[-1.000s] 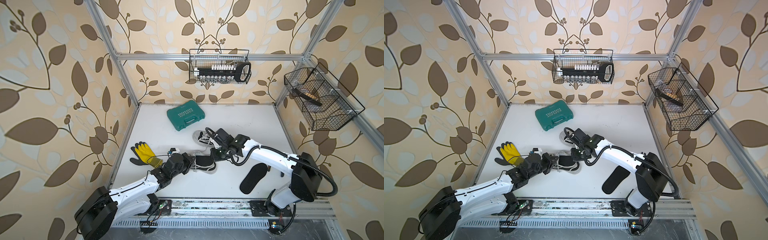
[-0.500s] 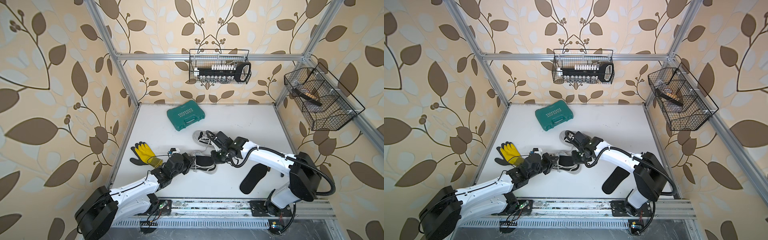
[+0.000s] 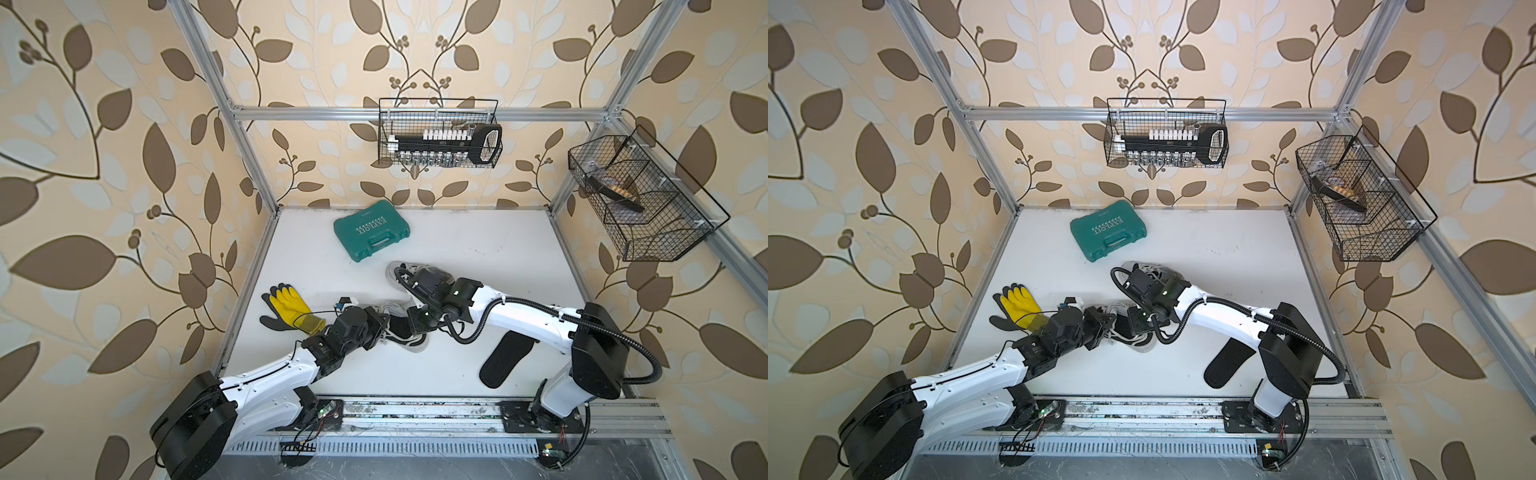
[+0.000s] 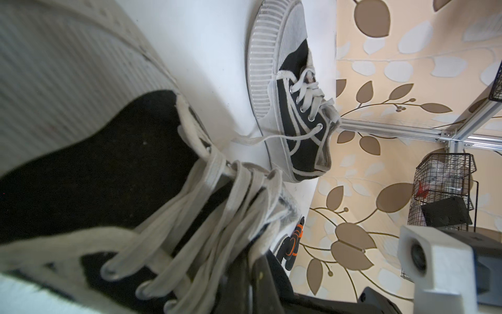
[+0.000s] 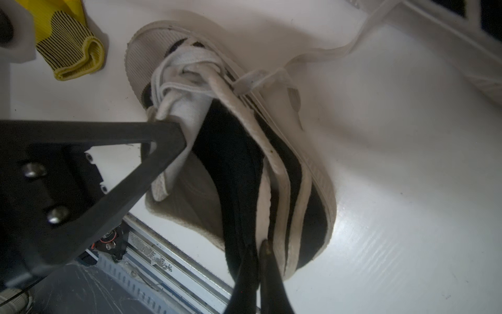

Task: Insert the insole into the shoe

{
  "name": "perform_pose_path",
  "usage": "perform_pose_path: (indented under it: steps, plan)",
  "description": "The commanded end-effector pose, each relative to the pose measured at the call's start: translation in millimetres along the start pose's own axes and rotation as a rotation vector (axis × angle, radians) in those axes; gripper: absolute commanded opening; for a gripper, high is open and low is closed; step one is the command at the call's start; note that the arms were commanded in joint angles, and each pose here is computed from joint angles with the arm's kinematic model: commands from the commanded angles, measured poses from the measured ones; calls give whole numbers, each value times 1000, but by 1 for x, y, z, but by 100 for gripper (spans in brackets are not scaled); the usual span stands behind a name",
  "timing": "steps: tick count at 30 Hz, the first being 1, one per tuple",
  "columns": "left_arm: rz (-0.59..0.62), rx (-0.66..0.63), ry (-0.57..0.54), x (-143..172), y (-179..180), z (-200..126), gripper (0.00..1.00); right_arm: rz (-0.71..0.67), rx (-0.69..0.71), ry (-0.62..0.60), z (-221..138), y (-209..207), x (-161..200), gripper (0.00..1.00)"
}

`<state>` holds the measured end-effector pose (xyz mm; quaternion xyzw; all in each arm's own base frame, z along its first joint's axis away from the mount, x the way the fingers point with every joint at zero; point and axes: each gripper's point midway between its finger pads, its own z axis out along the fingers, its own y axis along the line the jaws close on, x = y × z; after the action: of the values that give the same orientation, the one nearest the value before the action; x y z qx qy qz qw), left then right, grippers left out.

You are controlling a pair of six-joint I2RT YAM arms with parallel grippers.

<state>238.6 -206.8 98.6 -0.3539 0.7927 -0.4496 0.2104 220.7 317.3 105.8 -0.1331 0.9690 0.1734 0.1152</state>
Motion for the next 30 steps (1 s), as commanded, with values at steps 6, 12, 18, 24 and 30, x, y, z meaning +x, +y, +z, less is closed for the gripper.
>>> perform_pose_path:
  steps: [6, 12, 18, 24, 30]
  plan:
    - [10, 58, 12, 4, -20, -3, 0, 3, -25, 35, 25, 15, 2, 0]
    - [8, 57, 5, 2, -20, -5, 0, -5, 11, 85, 39, 8, 14, 0]
    - [20, 48, -6, 0, -19, -9, 0, -86, 290, 72, 30, -44, 14, 0]
    - [26, 42, -20, -2, -16, -12, 0, -179, 423, 39, 12, -61, -1, 14]
    - [27, 21, 9, 3, -8, -7, 0, -233, 427, -3, -13, -47, -10, 36]
